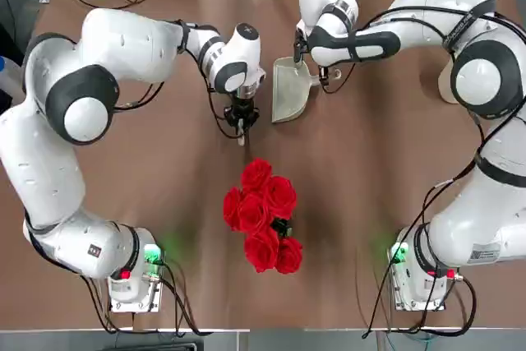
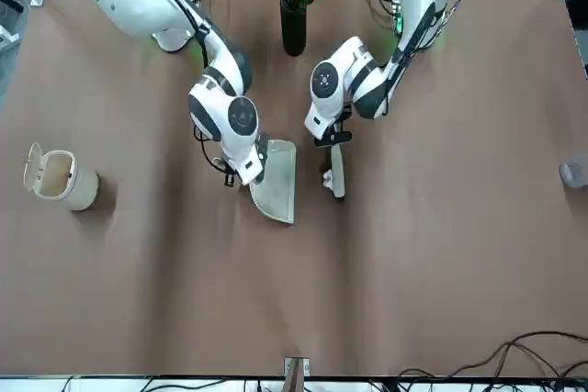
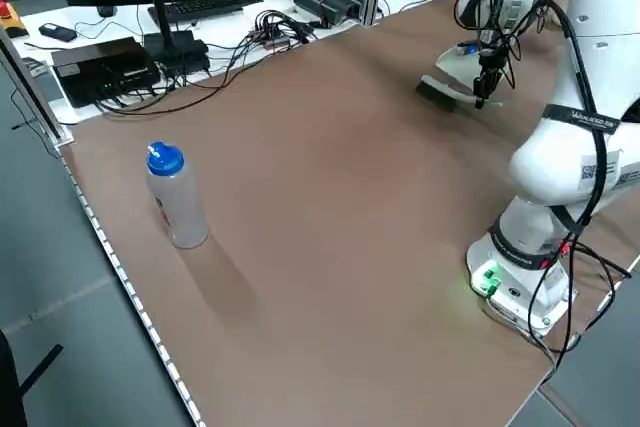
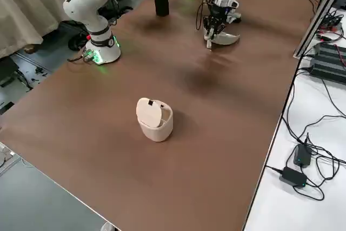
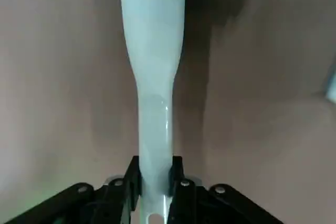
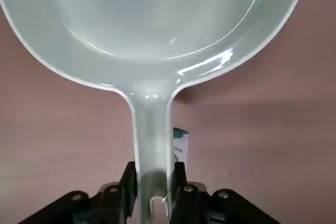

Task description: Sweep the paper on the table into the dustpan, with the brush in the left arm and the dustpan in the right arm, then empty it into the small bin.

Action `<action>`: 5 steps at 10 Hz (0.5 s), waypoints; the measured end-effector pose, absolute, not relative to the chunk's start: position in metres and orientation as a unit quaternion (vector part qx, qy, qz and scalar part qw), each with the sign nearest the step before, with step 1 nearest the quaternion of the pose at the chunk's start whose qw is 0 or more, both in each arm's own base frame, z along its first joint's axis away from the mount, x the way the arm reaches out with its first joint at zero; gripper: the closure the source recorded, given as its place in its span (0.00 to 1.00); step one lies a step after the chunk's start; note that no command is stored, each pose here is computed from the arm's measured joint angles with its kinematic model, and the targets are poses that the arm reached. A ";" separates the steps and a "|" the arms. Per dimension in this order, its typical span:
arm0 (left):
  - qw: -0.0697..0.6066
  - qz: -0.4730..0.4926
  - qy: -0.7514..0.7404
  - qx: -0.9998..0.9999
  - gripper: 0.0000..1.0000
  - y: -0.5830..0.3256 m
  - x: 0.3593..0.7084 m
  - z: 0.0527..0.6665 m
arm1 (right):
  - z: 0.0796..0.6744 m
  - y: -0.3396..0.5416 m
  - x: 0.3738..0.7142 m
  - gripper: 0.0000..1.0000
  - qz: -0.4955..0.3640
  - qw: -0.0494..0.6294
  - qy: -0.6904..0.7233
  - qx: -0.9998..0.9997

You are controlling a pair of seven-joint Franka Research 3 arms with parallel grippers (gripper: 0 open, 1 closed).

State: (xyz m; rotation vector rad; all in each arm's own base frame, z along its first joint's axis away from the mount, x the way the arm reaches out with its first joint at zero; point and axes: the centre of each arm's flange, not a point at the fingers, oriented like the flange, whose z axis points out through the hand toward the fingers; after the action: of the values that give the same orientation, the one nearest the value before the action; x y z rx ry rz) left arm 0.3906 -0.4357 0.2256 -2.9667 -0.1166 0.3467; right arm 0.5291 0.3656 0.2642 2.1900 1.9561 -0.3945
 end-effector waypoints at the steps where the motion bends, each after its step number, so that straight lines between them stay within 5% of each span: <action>1: 0.072 0.114 -0.041 -0.990 0.73 -0.444 0.391 0.227 | 0.265 0.372 0.529 0.68 -0.130 0.091 0.661 0.733; 5: 0.056 0.108 -0.038 -0.992 0.73 -0.474 0.386 0.229 | 0.262 0.385 0.525 0.68 -0.125 0.101 0.674 0.721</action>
State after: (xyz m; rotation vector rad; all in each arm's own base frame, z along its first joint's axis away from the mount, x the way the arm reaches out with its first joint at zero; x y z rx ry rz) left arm 0.3861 -0.4744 0.2292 -3.0089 -0.1160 0.3286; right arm 0.5253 0.3851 0.2621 2.1307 1.9896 -0.3691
